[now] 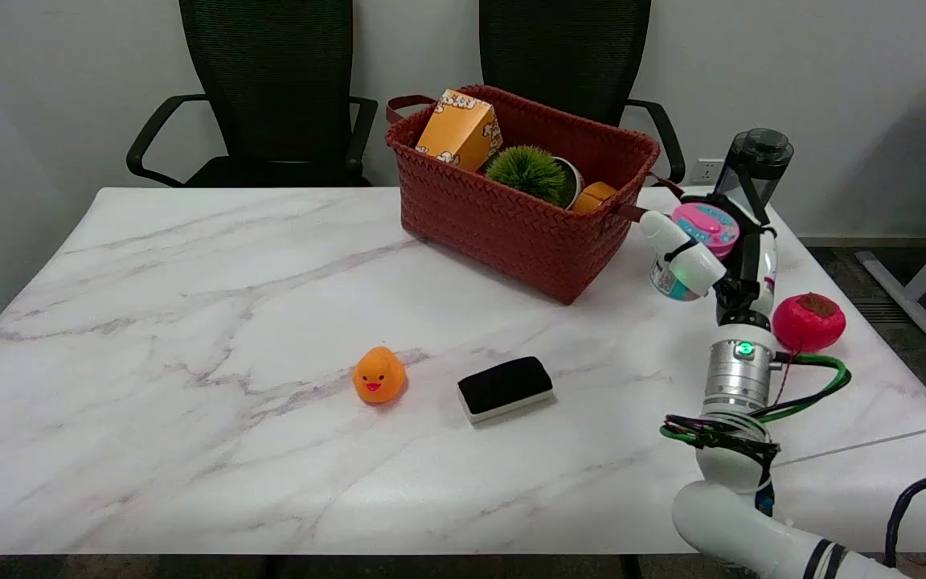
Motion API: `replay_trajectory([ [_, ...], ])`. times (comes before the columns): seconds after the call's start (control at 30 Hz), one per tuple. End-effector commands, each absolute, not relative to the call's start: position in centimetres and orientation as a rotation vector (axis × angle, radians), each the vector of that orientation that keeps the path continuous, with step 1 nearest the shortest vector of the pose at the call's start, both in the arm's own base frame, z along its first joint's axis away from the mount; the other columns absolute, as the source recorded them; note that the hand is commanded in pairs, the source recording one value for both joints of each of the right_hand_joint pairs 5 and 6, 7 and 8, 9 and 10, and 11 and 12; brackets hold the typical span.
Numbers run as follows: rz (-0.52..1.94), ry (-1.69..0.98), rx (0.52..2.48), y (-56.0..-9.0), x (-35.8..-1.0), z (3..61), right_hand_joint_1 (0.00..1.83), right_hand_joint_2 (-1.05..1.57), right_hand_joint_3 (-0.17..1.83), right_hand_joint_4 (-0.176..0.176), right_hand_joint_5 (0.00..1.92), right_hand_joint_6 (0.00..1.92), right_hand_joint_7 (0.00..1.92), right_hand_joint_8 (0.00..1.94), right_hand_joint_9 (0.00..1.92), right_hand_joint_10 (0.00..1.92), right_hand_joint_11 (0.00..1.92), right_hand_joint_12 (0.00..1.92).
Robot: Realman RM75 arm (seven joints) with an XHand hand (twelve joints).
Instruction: Place the pink gum jar into the brown storage basket.
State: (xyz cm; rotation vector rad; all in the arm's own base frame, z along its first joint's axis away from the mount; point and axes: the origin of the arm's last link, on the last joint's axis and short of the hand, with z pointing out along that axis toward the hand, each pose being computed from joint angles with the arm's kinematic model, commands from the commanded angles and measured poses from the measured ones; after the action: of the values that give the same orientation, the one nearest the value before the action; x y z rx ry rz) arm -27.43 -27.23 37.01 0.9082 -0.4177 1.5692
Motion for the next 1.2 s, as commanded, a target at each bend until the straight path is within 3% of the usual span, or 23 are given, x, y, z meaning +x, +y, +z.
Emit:
replay_trajectory([
  [0.03, 1.617, -0.346, 1.058, -28.7, -22.4, 38.2, 1.07, 0.81, -0.17, 0.0, 0.91, 0.91, 1.21, 1.21, 0.95, 0.95, 1.1, 1.1],
  [0.47, 1.612, -0.352, 1.104, -31.3, -20.1, 39.7, 1.05, 0.82, -0.17, 0.0, 0.9, 0.9, 1.24, 1.24, 1.13, 1.13, 1.14, 1.14],
  [1.2, 1.515, -0.457, 1.228, -40.4, -16.7, 38.9, 1.0, 0.85, -0.17, 0.0, 0.95, 0.95, 1.28, 1.28, 1.14, 1.14, 1.12, 1.12],
])
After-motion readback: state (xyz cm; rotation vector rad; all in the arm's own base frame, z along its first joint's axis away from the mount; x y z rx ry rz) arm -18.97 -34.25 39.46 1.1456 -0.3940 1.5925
